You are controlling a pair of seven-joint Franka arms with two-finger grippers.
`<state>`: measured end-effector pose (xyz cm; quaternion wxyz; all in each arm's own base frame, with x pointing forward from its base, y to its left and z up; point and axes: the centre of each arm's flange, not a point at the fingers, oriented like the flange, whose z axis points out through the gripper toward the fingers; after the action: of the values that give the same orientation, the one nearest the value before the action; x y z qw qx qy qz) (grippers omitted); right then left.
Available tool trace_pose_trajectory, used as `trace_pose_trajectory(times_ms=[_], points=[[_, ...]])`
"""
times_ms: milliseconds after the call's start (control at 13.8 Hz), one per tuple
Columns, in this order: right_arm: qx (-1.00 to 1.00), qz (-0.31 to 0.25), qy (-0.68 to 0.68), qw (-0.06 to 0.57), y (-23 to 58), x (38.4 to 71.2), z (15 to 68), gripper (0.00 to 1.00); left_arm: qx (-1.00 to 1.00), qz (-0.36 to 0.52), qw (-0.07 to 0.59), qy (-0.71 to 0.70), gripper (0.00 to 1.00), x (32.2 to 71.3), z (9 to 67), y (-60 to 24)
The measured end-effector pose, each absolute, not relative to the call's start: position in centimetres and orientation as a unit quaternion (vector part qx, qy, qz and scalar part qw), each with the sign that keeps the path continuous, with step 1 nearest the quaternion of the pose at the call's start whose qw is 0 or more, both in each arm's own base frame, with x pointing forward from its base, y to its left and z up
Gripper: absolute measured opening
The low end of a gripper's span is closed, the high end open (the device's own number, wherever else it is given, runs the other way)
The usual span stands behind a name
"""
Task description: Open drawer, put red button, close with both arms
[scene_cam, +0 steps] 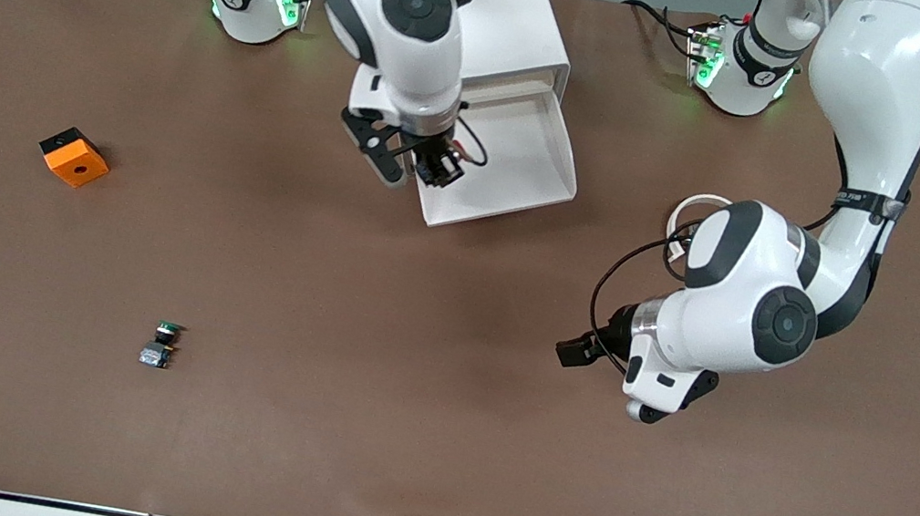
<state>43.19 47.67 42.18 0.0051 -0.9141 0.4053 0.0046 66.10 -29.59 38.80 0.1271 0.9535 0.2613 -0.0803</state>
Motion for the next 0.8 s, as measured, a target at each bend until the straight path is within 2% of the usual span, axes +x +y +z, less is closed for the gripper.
trace_pose_trajectory(times_ms=[290, 797], points=[[-0.91, -0.008, 0.414, 0.007, 51.5, 39.6, 39.7, 0.41, 0.967, -0.054, 0.104, 0.227, 1.0, 63.0, 39.6, -32.3], [-0.911, -0.005, 0.413, -0.01, 53.3, 38.2, 35.7, 0.41, 0.97, -0.022, 0.07, 0.232, 1.0, 59.2, 36.0, -37.2]])
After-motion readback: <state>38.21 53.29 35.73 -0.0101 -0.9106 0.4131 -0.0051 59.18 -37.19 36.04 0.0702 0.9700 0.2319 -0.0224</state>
